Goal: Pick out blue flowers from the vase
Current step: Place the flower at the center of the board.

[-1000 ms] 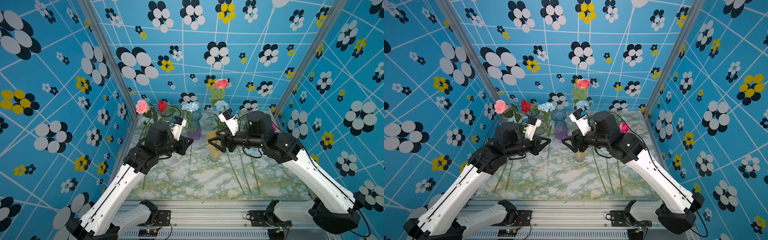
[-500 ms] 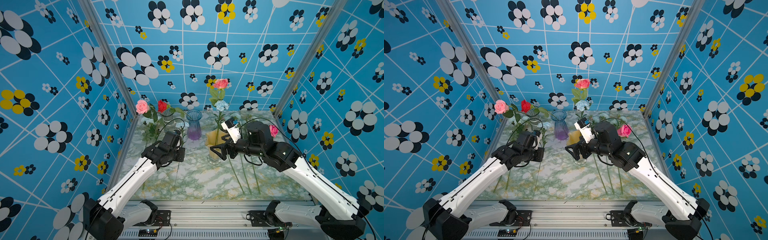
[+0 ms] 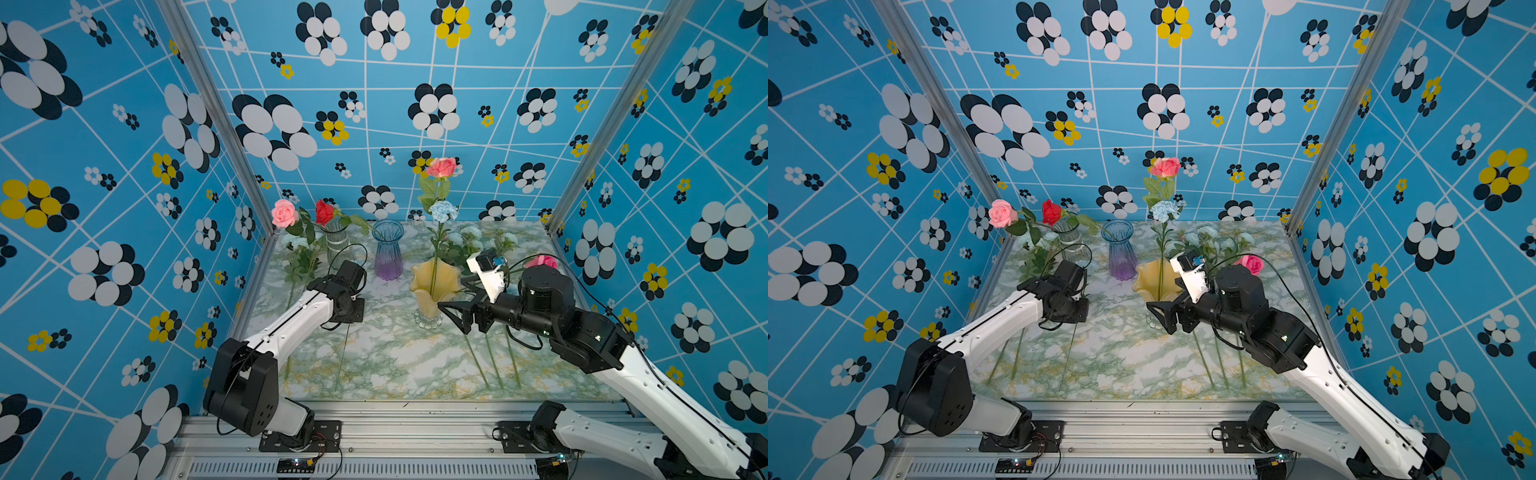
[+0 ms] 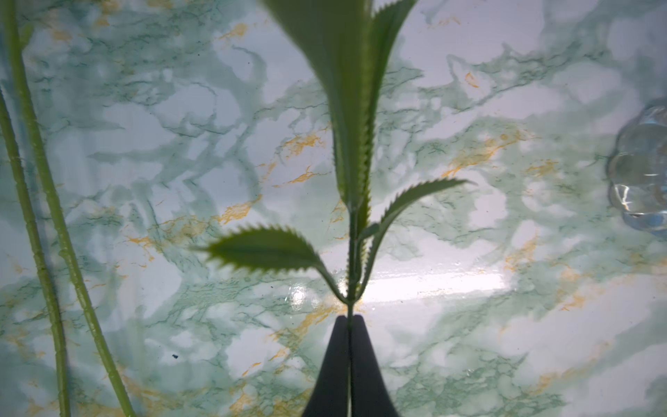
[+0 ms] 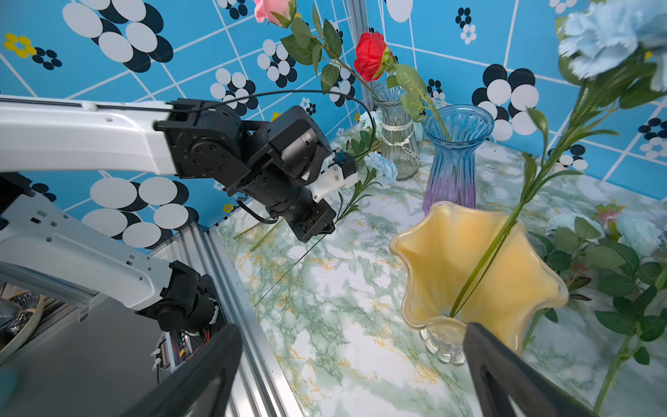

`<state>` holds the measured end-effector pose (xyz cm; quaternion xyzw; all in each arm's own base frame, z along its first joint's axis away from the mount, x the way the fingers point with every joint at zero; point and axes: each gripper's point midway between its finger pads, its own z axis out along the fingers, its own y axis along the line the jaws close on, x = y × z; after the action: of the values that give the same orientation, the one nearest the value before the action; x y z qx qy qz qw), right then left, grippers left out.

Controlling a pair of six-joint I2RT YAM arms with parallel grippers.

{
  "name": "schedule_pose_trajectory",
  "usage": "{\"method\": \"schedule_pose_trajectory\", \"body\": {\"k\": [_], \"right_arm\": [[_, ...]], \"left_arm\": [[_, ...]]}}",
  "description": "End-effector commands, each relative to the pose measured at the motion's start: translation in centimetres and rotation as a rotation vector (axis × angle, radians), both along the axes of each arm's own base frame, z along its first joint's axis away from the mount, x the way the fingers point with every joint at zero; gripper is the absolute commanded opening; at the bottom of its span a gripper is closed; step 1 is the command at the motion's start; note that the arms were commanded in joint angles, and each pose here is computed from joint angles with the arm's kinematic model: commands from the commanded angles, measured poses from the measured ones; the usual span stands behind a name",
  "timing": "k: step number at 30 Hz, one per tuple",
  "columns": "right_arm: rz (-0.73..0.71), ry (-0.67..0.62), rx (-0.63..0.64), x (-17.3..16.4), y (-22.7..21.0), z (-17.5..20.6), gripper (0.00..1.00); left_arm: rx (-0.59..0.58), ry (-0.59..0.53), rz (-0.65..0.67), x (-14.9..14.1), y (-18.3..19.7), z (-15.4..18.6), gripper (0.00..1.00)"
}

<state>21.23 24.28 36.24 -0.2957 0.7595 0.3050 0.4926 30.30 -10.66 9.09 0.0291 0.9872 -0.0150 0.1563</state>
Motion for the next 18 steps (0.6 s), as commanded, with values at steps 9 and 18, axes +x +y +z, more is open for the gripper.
{"method": "schedule_pose_trajectory", "body": {"k": [9,18], "right_arm": [[-0.018,-0.068,-0.003,0.3,-0.4,0.0,0.99],[-0.032,-0.079,-0.005,0.2,-0.9,0.0,0.99]], "left_arm": [[0.022,0.112,0.008,1.3,1.5,-2.6,0.00],[0.045,0.199,0.020,2.4,2.9,-4.5,0.00]]}}
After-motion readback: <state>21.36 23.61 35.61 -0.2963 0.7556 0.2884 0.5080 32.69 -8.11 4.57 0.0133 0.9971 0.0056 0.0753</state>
